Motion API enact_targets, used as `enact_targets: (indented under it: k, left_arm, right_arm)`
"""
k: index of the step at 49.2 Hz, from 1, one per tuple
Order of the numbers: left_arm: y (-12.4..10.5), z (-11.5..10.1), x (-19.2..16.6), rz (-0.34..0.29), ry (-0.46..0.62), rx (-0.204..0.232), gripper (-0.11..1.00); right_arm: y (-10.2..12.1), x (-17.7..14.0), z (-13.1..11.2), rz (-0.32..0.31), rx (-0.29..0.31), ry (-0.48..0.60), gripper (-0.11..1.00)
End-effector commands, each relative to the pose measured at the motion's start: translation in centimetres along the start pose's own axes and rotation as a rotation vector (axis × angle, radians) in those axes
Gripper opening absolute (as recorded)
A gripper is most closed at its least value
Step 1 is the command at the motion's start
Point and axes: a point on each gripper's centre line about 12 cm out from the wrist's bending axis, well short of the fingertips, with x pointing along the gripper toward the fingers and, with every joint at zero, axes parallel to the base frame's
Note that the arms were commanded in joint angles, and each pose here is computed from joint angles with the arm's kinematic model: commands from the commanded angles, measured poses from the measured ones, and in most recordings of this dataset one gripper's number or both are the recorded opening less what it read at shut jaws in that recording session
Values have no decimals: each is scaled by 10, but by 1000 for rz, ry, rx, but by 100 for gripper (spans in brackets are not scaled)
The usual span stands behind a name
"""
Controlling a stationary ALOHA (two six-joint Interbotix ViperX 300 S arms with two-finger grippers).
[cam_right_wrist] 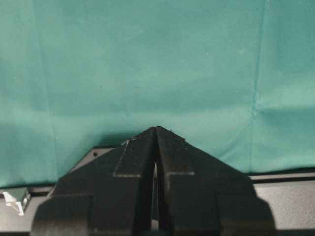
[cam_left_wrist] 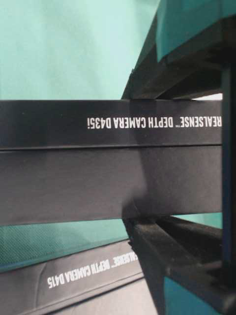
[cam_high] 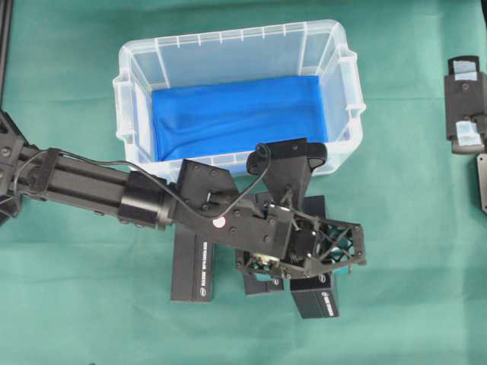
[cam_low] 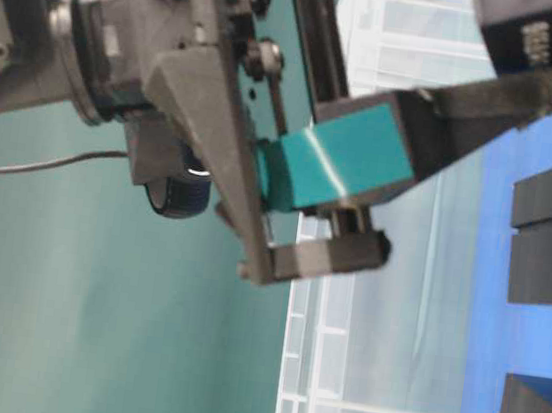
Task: Take the box out of the case with the left arm.
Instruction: 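Lower the box onto the table and open the left gripper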
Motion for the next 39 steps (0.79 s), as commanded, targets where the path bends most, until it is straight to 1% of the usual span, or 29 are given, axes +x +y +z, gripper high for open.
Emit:
enact_targets:
  k: [1,5,7,8,14,28,39]
  left_arm:
    - [-6,-2,-22,-47,14,1,68]
    - [-6,-2,-22,-47,15,5,88]
    - [-6,-2,-22,-47,13,9,95]
    - [-6,-2,-22,-47,14,10,96]
    - [-6,-2,-22,-47,14,21,94]
    - [-8,-1,-26,-56,15,20,95]
    - [-16,1,-55,-108,27,13,94]
  right_arm:
    - [0,-3,2,1,4,-15,0]
    - [0,-3,2,1,2,-17,0]
    - [0,-3,2,1,2,-17,0]
    - [0,-3,2,1,2,-15,0]
    - [0,-3,1,1,0,-14,0]
    - [0,-3,1,1,0,-14,0]
    - [0,-3,1,1,1,-14,0]
